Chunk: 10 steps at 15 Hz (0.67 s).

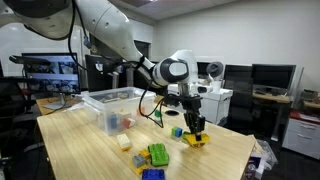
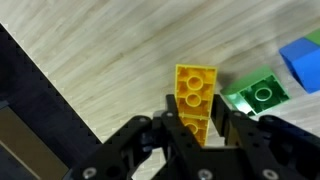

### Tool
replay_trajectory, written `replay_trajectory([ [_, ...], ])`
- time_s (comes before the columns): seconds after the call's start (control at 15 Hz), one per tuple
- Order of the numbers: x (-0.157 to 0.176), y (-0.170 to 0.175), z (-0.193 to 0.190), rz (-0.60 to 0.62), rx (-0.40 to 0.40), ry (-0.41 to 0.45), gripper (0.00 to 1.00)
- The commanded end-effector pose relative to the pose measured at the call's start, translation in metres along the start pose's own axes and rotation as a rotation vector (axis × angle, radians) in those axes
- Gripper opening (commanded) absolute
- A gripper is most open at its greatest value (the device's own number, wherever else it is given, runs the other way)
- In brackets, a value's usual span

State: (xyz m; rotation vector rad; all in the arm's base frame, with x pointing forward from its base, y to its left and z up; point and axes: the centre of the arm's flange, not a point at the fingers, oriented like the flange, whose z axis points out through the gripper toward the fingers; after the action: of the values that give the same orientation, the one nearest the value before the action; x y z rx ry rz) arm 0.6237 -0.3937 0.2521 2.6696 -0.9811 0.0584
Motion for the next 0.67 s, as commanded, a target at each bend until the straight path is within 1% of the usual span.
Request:
replay_trajectory([
  [0.0,-0.017,0.018,-0.013,0.014,0.027,-0.025,0.12],
  [0.13,-0.015,0.022,-0.037,0.027,0.06,-0.009,0.12],
  [0.27,-0.013,0.012,-0.085,0.011,0.13,0.049,0.12],
  [0.4,-0.017,-0.008,-0.134,-0.039,0.215,0.123,0.12],
  [0.53,-0.037,-0.03,-0.178,-0.114,0.284,0.156,0.12],
  [0.6,-0.053,-0.045,-0.206,-0.17,0.325,0.172,0.12],
])
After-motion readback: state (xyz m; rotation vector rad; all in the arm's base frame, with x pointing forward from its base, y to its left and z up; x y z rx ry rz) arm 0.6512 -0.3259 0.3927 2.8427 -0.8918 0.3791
